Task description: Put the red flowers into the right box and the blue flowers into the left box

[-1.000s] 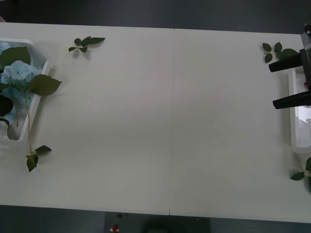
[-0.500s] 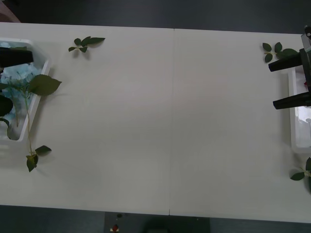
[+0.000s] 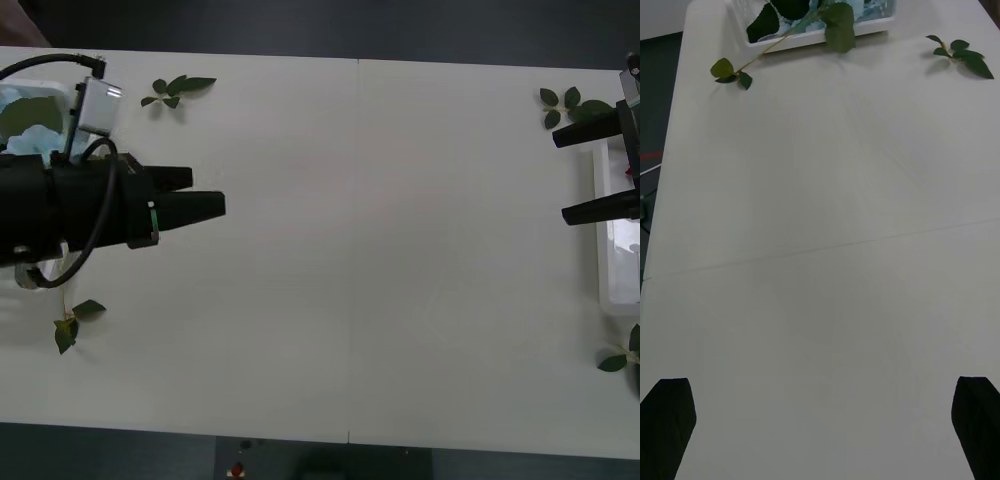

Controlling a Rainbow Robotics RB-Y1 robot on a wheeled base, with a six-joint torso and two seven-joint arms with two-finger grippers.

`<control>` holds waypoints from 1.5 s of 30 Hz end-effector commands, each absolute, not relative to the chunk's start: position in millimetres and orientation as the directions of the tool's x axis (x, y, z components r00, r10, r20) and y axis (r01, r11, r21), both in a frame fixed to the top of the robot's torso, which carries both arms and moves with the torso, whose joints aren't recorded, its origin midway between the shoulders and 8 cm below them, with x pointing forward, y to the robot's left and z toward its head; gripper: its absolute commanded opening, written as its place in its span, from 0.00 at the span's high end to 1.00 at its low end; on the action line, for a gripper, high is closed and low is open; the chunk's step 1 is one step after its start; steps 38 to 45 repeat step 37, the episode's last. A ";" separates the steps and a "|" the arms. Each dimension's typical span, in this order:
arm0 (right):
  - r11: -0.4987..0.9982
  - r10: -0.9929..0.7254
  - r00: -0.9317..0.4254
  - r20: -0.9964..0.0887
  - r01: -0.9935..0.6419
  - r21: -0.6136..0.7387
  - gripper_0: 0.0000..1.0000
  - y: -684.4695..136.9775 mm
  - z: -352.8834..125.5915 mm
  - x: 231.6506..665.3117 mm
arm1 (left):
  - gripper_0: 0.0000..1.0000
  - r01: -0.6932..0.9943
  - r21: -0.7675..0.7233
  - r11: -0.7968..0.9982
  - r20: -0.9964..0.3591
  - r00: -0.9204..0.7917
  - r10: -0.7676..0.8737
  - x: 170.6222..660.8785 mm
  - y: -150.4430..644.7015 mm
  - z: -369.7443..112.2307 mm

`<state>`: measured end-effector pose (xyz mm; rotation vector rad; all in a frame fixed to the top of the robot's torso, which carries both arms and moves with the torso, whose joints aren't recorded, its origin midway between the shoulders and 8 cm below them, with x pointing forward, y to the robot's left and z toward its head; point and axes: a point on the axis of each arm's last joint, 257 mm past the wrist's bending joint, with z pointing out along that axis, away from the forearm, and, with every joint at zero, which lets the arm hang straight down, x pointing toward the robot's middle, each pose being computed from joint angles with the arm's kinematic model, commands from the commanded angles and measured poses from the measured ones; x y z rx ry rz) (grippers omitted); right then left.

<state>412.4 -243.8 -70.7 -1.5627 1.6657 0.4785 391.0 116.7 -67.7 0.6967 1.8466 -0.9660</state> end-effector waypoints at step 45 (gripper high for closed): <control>0.148 -0.680 0.120 -0.724 -0.944 -0.296 0.00 -249.5 -55.1 413.1 | 0.00 0.906 -0.195 0.376 -0.958 -0.258 0.123 383.1 84.4 -56.9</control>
